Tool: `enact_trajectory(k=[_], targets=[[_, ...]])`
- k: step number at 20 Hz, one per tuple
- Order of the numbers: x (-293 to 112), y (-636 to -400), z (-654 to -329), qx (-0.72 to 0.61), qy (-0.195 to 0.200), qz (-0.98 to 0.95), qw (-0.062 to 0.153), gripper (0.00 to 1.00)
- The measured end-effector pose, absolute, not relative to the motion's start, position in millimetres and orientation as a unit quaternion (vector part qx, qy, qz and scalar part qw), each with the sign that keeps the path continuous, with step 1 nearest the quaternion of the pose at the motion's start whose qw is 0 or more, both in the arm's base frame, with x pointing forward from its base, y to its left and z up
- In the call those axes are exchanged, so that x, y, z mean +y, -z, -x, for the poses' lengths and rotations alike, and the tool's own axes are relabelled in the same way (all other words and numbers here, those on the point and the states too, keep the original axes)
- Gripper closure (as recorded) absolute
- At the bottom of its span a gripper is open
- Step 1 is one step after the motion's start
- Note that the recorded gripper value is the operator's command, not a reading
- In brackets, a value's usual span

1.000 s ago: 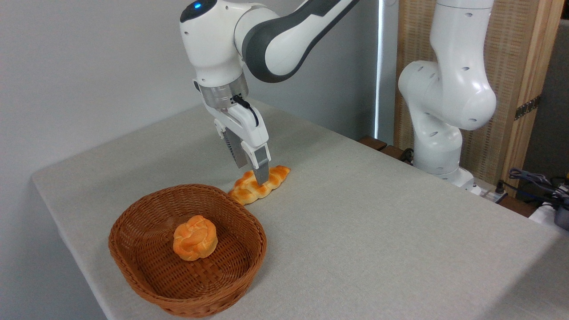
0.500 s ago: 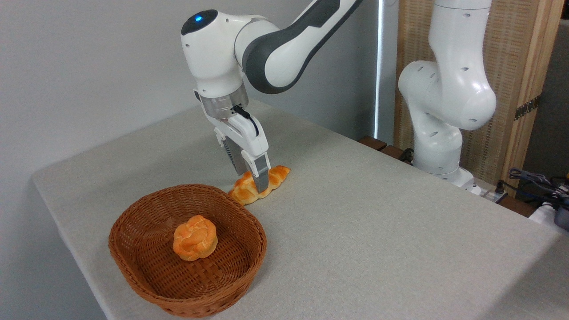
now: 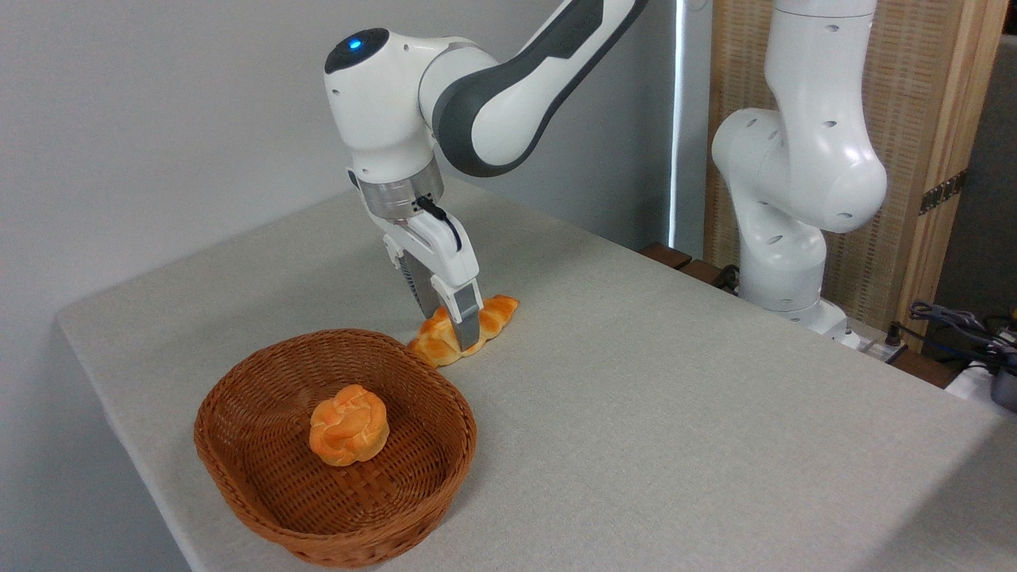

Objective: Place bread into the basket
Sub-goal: 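Close the gripper around the middle of the braided roll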

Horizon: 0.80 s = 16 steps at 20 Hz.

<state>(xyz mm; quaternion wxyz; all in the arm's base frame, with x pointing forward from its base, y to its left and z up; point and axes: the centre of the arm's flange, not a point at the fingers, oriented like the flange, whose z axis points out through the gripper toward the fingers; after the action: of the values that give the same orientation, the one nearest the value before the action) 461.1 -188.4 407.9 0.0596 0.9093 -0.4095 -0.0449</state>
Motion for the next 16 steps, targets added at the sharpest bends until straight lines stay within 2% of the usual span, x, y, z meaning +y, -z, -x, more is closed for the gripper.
enact_trajectory(k=[11,16], targets=[[-192.1,-406.5,-460.1,-0.413,0.045,-0.908,0.058,0.43],[-191.2,-407.5,-460.3,-0.414,0.045,-0.907,0.055,0.49]])
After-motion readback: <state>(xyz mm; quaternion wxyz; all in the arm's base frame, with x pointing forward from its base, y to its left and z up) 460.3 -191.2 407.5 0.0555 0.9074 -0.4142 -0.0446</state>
